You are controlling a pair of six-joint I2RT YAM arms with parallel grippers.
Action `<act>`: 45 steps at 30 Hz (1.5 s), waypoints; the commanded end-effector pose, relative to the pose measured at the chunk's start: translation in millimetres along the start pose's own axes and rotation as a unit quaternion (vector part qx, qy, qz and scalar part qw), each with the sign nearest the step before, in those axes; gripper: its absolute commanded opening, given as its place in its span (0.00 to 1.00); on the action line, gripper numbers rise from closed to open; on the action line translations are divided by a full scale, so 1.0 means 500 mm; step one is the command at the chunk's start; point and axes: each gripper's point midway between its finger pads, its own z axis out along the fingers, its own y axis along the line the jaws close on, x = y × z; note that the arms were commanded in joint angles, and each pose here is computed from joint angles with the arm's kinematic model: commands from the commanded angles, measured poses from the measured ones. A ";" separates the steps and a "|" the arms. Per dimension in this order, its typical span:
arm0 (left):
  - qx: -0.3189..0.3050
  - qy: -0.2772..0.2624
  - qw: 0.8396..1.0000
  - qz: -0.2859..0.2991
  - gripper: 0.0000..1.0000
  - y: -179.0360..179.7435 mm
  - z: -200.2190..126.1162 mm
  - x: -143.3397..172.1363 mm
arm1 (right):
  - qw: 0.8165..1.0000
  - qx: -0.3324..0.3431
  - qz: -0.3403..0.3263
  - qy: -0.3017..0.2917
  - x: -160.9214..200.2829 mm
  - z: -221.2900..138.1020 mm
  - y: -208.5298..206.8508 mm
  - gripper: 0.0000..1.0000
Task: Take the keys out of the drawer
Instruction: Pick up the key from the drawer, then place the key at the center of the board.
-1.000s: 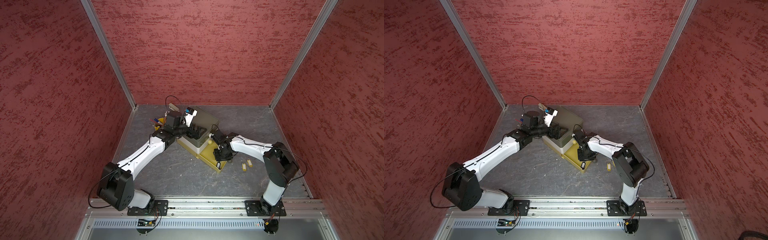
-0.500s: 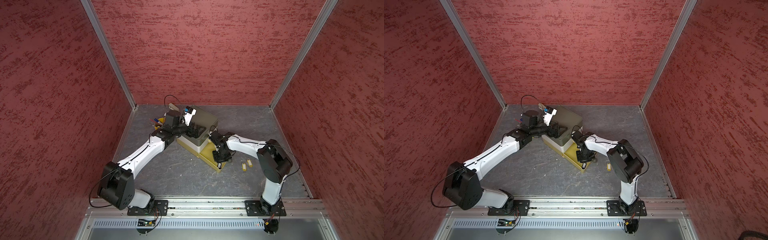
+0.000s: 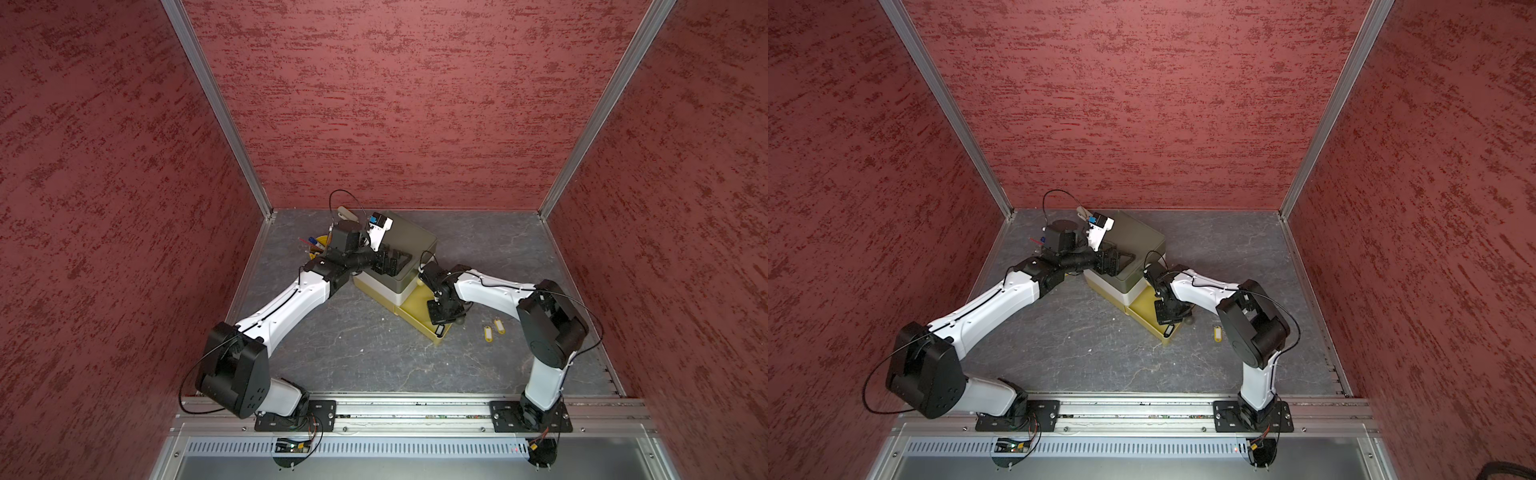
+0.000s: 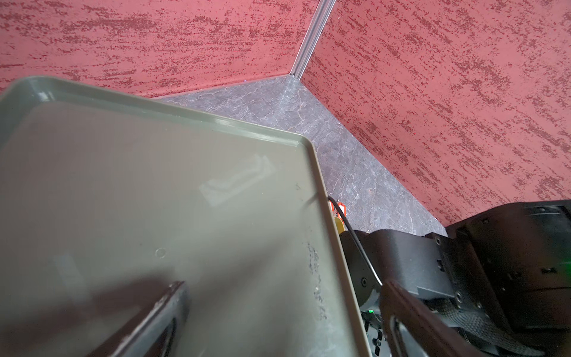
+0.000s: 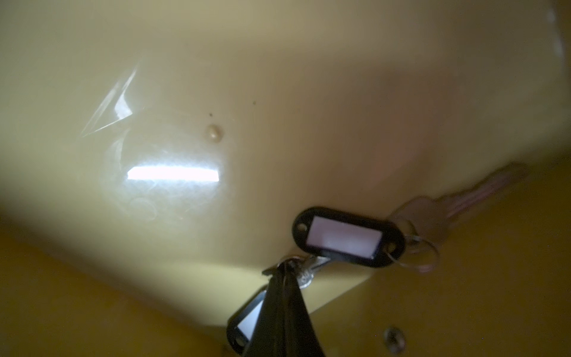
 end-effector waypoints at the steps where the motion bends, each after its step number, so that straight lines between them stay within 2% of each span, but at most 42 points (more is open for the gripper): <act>1: -0.081 0.217 0.958 -0.168 1.00 0.077 -0.010 0.277 | 0.999 0.012 0.007 -0.039 -0.015 -0.038 -0.013 0.00; 10: -0.081 0.216 0.958 -0.169 1.00 0.074 -0.007 0.281 | 0.994 -0.023 0.019 -0.107 -0.065 -0.133 -0.004 0.00; 22: -0.079 0.211 0.960 -0.166 1.00 0.071 -0.006 0.277 | 0.988 -0.020 0.039 -0.149 -0.095 -0.228 -0.041 0.00; 35: -0.071 0.200 0.964 -0.159 1.00 0.060 0.000 0.256 | 0.970 -0.007 0.140 -0.197 -0.096 -0.352 -0.177 0.00; 41: -0.070 0.197 0.966 -0.152 1.00 0.052 0.006 0.245 | 0.957 0.005 0.193 -0.214 -0.095 -0.370 -0.250 0.00; 45: -0.068 0.195 0.967 -0.149 1.00 0.050 0.012 0.240 | 0.947 0.005 0.239 -0.214 -0.104 -0.347 -0.302 0.00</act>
